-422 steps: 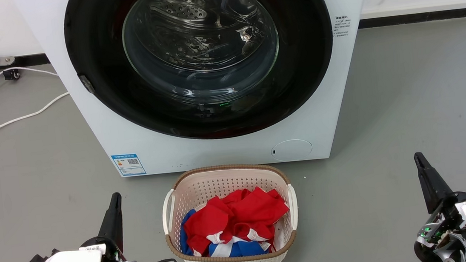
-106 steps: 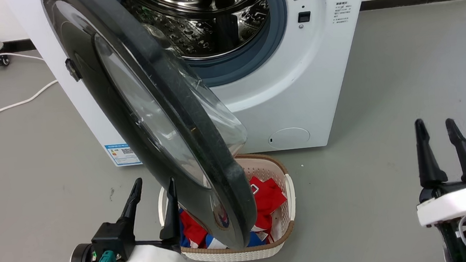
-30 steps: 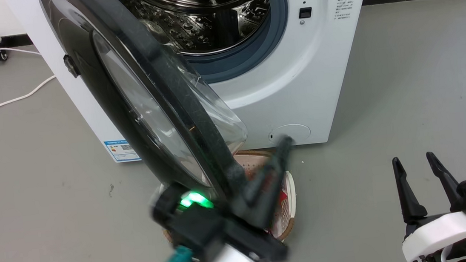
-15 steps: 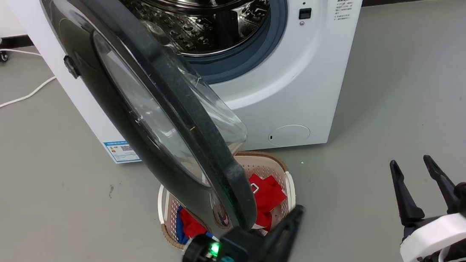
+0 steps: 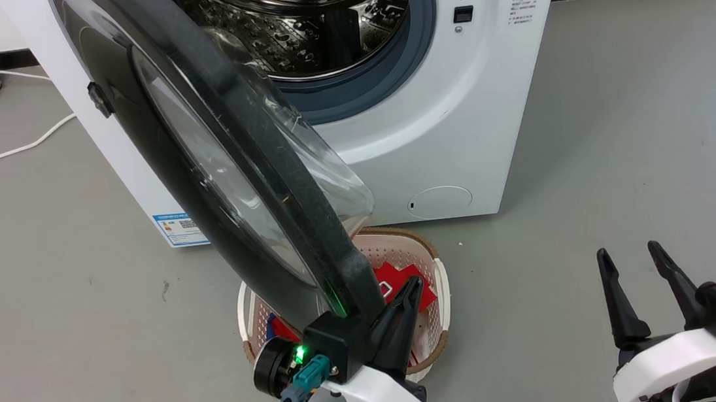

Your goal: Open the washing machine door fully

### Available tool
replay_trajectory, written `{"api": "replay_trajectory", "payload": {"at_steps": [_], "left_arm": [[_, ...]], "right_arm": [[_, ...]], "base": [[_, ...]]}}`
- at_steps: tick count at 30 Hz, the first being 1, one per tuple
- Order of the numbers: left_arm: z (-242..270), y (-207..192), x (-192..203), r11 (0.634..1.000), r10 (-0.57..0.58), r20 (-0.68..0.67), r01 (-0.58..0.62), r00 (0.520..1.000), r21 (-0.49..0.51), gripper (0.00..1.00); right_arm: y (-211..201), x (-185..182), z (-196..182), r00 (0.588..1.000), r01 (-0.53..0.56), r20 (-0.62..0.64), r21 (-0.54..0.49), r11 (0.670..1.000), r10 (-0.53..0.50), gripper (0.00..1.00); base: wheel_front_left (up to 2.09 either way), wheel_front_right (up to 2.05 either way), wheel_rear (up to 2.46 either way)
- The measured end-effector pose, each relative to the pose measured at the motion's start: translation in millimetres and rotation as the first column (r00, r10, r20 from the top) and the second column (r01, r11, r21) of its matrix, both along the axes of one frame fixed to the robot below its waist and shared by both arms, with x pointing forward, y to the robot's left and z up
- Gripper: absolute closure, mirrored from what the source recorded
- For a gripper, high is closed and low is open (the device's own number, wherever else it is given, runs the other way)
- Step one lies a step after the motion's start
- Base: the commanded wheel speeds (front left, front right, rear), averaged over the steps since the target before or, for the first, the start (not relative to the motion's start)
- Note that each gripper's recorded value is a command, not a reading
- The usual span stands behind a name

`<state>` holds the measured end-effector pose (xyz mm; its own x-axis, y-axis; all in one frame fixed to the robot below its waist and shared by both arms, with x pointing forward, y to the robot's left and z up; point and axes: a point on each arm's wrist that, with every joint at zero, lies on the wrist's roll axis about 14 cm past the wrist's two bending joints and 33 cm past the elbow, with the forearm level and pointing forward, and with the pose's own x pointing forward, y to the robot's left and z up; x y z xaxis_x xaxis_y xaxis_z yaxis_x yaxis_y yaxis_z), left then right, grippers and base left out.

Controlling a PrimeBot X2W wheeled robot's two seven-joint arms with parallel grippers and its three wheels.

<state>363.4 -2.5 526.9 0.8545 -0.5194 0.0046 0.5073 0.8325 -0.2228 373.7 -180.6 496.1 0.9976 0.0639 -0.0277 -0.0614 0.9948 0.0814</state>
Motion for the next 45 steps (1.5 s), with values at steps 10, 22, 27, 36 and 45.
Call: {"api": "replay_trajectory", "payload": {"at_steps": [10, 22, 27, 36, 45], "left_arm": [[-5, 12, -6, 0.999, 0.039, -0.016, -0.039, 0.999, 0.005, 1.0], [-10, 60, -28, 0.981, 0.195, -0.06, -0.194, 0.979, 0.025, 1.0], [1, 86, -31, 0.956, 0.293, -0.022, -0.293, 0.956, 0.011, 1.0], [13, 147, -40, 0.859, 0.512, 0.017, -0.512, 0.859, -0.016, 1.0], [20, 243, -63, 0.641, 0.766, 0.078, -0.768, 0.638, -0.004, 1.0]], "right_arm": [[5, 1, 0, 1.0, -0.014, 0.002, 0.005, 1.0, 0.014, 0.0], [25, 16, 7, 0.997, -0.076, 0.026, 0.002, 0.997, 0.075, 0.0], [40, 24, 8, 0.993, -0.118, 0.026, -0.001, 0.993, 0.118, 0.0], [72, 41, 12, 0.978, -0.207, 0.03, -0.006, 0.978, 0.207, 0.0], [103, 53, 6, 0.957, -0.289, 0.005, -0.004, 0.957, 0.289, 0.0]], "base": [[0.0, 0.0, 0.0], [0.0, 0.0, 0.0], [0.0, 0.0, 0.0], [0.0, 0.0, 0.0], [0.0, 0.0, 0.0]]}}
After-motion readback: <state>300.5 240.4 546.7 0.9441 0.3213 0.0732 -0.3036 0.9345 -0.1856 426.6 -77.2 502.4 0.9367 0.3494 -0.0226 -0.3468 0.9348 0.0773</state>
